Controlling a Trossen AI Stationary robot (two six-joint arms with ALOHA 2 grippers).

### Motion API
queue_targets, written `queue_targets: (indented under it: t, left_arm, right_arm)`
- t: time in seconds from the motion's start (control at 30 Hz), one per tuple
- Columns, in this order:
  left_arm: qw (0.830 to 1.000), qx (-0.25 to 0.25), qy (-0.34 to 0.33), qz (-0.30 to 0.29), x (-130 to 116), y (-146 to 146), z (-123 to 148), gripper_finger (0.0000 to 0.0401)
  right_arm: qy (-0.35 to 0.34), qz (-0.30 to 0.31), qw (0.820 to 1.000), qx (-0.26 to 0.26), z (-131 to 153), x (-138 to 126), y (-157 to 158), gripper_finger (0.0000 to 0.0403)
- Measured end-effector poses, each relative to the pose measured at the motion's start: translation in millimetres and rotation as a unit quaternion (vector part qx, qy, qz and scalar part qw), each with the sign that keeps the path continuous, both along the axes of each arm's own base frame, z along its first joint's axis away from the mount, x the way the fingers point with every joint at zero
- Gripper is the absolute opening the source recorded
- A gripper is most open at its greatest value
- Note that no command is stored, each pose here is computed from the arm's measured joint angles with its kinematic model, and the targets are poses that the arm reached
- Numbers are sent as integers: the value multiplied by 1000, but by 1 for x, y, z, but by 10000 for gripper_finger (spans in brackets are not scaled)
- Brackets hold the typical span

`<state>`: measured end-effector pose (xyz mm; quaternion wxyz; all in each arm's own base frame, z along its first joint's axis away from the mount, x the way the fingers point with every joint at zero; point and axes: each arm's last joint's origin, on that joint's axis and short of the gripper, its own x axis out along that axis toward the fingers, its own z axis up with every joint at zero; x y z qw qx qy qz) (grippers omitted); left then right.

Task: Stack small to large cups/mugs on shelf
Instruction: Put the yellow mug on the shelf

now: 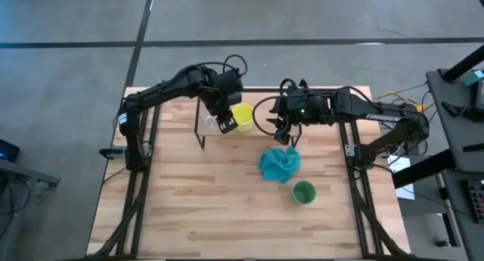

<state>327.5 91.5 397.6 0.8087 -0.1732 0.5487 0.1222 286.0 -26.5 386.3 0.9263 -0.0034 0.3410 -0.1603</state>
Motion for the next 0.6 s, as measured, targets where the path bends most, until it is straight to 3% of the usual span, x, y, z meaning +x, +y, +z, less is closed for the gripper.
queue_targets:
  t: [0.1,0.3,0.6]
  left_arm:
    - [999,14,8,-29,-1,0,0,40]
    - [998,46,17,-34,-3,1,0,40]
    - [997,52,28,-49,1,3,-6,40]
  right_arm:
    - [2,3,1000,-3,0,0,0,137]
    - [2,3,1000,-4,0,0,0,137]
    - [2,3,1000,-4,0,0,0,137]
